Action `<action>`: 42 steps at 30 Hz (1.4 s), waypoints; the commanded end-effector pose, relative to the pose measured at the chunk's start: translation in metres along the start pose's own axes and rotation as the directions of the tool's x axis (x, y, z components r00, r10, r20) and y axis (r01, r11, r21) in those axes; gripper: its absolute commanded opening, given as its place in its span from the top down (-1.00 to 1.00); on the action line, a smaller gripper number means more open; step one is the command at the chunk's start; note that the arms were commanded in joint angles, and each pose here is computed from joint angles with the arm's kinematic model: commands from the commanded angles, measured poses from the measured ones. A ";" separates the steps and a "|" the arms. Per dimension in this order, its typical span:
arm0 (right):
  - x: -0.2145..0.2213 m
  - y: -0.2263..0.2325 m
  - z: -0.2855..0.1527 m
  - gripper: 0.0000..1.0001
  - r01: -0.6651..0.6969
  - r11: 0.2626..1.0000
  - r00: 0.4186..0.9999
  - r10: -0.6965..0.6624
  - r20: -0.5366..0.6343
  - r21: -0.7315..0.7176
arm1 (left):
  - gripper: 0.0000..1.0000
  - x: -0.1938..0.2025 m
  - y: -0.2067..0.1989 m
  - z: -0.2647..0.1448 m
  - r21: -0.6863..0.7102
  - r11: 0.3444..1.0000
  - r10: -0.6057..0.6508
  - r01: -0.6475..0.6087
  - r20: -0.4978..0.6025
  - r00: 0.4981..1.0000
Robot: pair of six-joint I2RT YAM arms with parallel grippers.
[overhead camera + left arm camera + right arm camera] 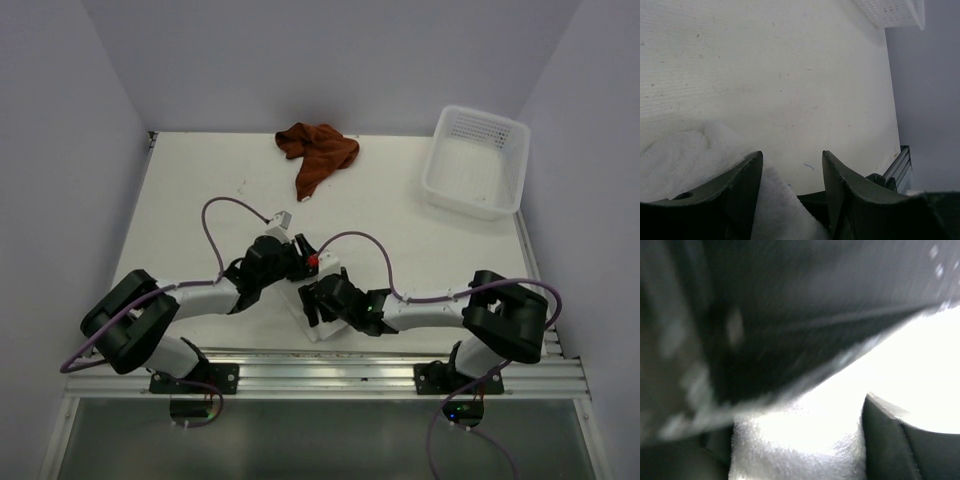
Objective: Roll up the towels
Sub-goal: Place the rolled towel into the container
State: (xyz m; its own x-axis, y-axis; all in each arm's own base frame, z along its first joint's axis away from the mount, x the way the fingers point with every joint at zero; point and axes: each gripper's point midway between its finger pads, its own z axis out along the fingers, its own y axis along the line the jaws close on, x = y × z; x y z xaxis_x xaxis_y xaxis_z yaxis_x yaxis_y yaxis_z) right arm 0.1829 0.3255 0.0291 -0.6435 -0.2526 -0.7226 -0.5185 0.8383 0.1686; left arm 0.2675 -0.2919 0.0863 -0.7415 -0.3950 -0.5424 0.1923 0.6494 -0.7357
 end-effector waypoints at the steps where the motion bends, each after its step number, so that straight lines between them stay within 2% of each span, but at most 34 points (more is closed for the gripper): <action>1: 0.043 -0.027 -0.004 -0.35 0.095 0.989 0.993 -0.085 -0.086 0.112 | -0.12 -0.005 0.019 -0.004 -0.072 0.997 0.001 -0.001 -0.005 1.000; 8: 0.045 -0.024 -0.009 -0.02 0.140 0.984 0.986 -0.128 -0.106 0.114 | -0.15 -0.054 0.021 -0.009 -0.105 0.994 0.014 -0.007 0.062 0.998; 11: 0.043 -0.026 -0.014 0.25 0.173 0.976 0.981 -0.158 -0.115 0.133 | -0.15 -0.078 0.017 -0.014 -0.114 0.993 0.046 -0.035 0.097 0.994; 12: 0.039 -0.024 -0.014 0.40 0.182 0.973 0.980 -0.167 -0.111 0.140 | -0.15 -0.086 0.014 -0.018 -0.112 0.993 0.055 -0.043 0.112 0.992; 15: 0.035 -0.030 -0.018 0.60 0.195 0.964 0.978 -0.177 -0.112 0.178 | -0.17 -0.117 0.018 -0.031 -0.145 0.988 0.085 -0.062 0.164 0.983; 19: 0.029 -0.041 -0.020 0.63 0.212 0.945 0.975 -0.188 -0.116 0.251 | -0.17 -0.140 0.030 -0.052 -0.249 0.960 0.179 -0.126 0.203 0.963; 23: 0.024 -0.050 -0.017 0.76 0.230 0.920 0.971 -0.198 -0.131 0.318 | -0.19 -0.140 0.040 -0.065 -0.316 0.933 0.239 -0.172 0.187 0.953; 29: -0.003 -0.043 -0.012 0.91 0.168 0.940 0.985 -0.146 -0.093 0.298 | -0.21 -0.142 0.044 -0.081 -0.377 0.898 0.301 -0.226 0.152 0.941; 30: -0.014 -0.040 -0.013 0.99 0.157 0.944 0.987 -0.141 -0.074 0.290 | -0.22 -0.147 0.040 -0.085 -0.378 0.896 0.312 -0.233 0.163 0.936; 37: -0.071 -0.059 -0.024 1.00 0.034 0.963 0.999 -0.036 0.004 0.269 | -0.29 -0.165 0.019 -0.106 -0.384 0.886 0.352 -0.262 0.185 0.918; 42: -0.105 -0.076 -0.028 1.00 0.038 0.956 0.998 -0.048 0.027 0.289 | -0.34 -0.188 0.002 -0.125 -0.417 0.857 0.415 -0.304 0.207 0.886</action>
State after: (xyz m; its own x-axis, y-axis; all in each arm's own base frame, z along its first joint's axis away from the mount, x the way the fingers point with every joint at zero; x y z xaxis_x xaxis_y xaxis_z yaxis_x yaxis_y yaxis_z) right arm 0.2534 0.2654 0.0667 -0.6603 -0.3030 -0.6871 -0.3401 0.9364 -0.0861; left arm 0.3241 -0.1480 0.2050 -0.5064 -0.2552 -0.8237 0.1168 0.9261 -0.3587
